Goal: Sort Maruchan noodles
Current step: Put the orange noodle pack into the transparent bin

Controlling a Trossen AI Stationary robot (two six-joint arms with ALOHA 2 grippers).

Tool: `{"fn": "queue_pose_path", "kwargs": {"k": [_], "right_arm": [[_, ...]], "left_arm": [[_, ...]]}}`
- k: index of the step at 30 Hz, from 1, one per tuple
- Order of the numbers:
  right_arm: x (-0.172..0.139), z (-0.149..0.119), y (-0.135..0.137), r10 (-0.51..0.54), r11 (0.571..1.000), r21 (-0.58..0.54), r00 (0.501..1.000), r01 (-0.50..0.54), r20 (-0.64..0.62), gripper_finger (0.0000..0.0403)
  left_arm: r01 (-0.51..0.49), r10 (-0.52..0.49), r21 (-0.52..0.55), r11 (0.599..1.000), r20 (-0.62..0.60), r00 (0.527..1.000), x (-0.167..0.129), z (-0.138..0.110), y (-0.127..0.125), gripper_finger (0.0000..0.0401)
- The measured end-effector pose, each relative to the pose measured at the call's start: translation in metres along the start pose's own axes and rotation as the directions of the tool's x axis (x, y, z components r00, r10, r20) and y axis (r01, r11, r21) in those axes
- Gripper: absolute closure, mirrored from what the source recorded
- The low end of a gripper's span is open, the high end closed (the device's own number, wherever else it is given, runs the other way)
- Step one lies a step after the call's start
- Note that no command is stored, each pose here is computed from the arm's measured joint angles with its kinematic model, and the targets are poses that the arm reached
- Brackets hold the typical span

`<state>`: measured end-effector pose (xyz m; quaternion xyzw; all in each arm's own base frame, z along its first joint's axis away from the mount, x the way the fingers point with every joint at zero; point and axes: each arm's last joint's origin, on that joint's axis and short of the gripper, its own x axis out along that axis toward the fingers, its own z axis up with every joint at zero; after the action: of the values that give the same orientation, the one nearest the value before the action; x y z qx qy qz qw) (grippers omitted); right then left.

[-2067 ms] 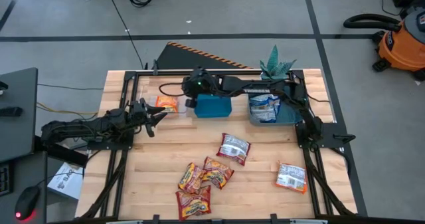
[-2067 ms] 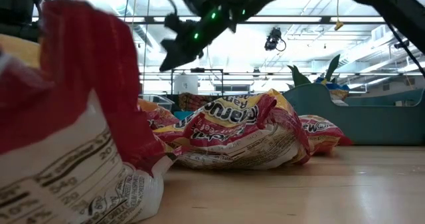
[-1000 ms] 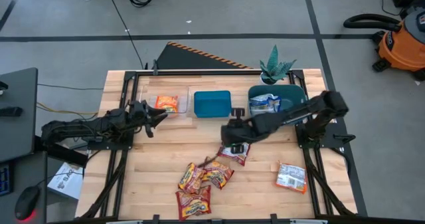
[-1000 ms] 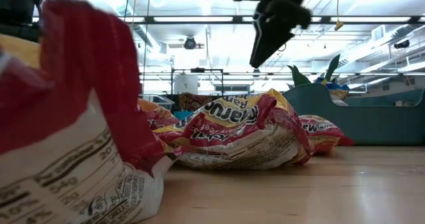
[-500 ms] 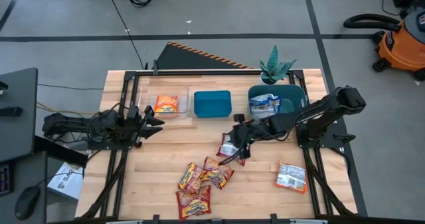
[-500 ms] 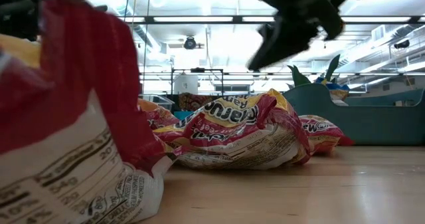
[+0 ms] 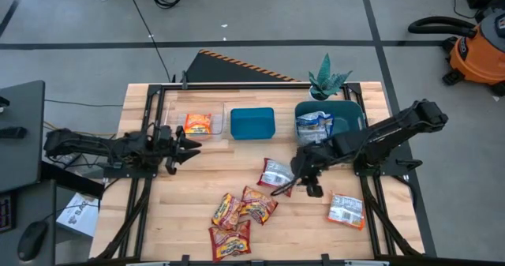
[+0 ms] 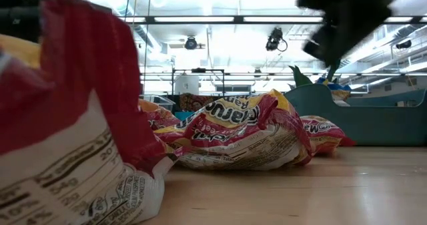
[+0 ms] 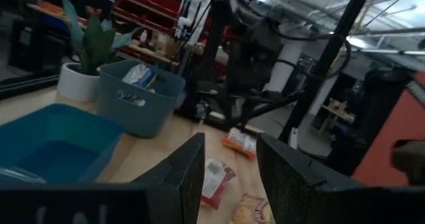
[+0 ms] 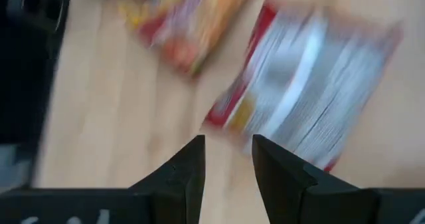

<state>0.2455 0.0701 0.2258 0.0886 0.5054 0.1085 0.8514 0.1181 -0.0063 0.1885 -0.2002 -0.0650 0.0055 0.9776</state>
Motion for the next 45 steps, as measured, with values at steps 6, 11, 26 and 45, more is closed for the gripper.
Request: {"fn": "queue_pose_path", "kwargs": {"k": [6, 11, 26, 45], "right_arm": [[0.017, -0.020, 0.014, -0.082, 0.991, 0.091, 0.979, 0.100, -0.187, 0.0273], [0.037, -0.028, 0.026, -0.060, 0.984, 0.147, 0.960, 0.103, -0.272, 0.0273], [0.044, -0.065, 0.041, -0.241, 0.813, 0.355, 0.822, 0.461, -0.516, 0.0273], [0.060, -0.100, 0.026, -0.128, 0.707, 0.492, 0.776, 0.509, -0.618, 0.0283]], "left_arm": [[-0.048, 0.047, 0.065, 0.997, 0.010, 0.999, 0.001, 0.000, 0.001, 0.0259], [-0.101, 0.097, 0.172, 0.980, 0.030, 0.995, 0.000, 0.001, 0.003, 0.0259], [-0.215, 0.149, 0.486, 0.847, 0.172, 0.974, -0.001, 0.012, 0.001, 0.0259], [-0.212, 0.156, 0.476, 0.854, 0.154, 0.976, 0.000, 0.011, 0.002, 0.0259]]}}
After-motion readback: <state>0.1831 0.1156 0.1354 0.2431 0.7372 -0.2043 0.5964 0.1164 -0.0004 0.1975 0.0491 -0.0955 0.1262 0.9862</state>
